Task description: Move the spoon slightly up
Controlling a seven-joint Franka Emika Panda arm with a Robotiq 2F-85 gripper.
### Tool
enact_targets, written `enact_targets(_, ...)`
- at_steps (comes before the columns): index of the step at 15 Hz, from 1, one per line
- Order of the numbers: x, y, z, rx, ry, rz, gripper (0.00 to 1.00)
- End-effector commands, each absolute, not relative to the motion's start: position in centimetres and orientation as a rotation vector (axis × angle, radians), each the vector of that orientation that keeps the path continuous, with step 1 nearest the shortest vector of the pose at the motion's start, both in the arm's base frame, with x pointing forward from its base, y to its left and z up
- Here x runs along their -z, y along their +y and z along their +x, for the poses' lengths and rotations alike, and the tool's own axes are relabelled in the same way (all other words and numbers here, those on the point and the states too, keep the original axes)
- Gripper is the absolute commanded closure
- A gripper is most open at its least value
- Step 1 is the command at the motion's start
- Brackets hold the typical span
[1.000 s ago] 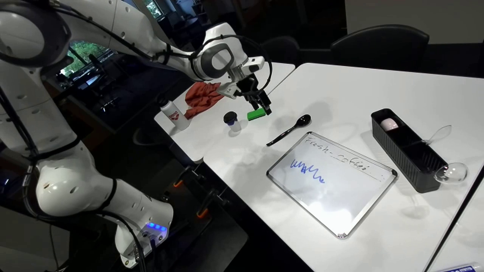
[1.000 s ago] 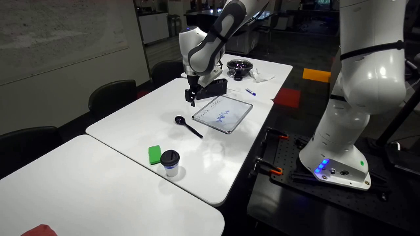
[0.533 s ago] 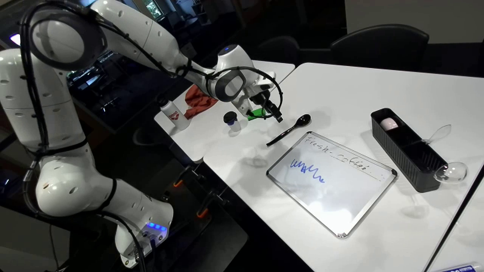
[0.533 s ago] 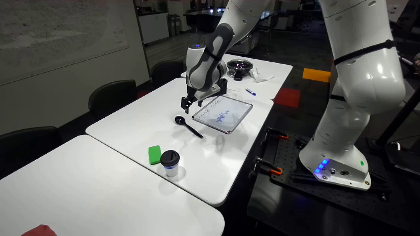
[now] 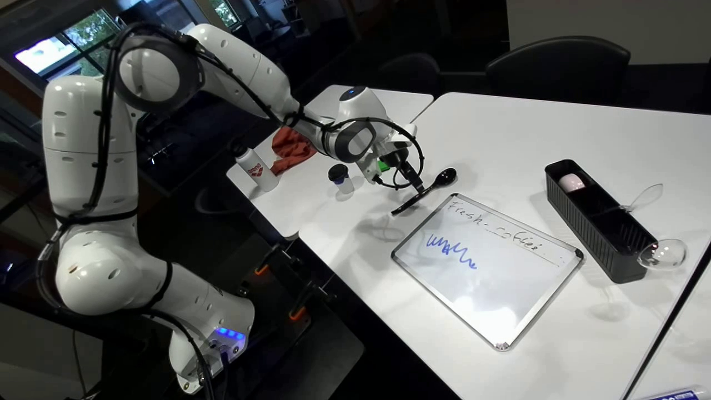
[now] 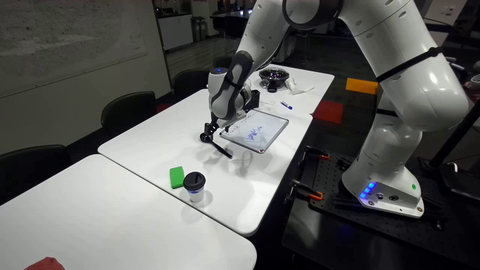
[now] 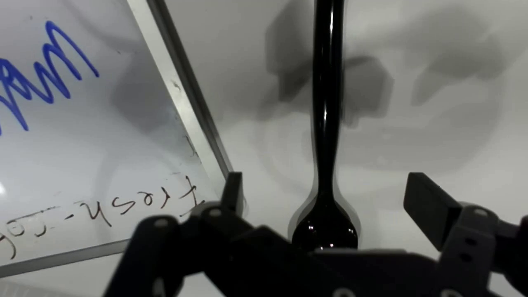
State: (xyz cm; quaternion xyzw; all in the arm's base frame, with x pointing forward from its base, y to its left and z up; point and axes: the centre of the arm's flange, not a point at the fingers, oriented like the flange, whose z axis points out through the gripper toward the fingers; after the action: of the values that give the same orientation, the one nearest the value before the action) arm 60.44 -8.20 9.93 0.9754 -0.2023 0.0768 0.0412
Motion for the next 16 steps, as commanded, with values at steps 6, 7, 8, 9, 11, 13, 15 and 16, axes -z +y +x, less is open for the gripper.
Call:
enact_targets(6, -5.1, -8.5, 64.3, -0.246, -0.737, 2.942, 0.0)
enact_targets(7, -4.8, -8.5, 64.4, -0.25, -0.745, 2.938, 0.25)
enact_targets(8, -4.4, -8.6, 64.5, -0.249, -0.747, 2.939, 0.26)
enact_targets(9, -4.3, -8.6, 64.6, -0.251, -0.75, 2.936, 0.34)
enact_targets(11, -3.9, -8.7, 64.8, -0.254, -0.752, 2.935, 0.5)
enact_targets(13, -3.8, -8.6, 65.0, -0.26, -0.752, 2.934, 0.66)
enact_targets(15, -3.9, -8.4, 65.1, -0.269, -0.746, 2.934, 0.81)
enact_targets(16, -4.1, -8.2, 65.2, -0.271, -0.742, 2.934, 0.88)
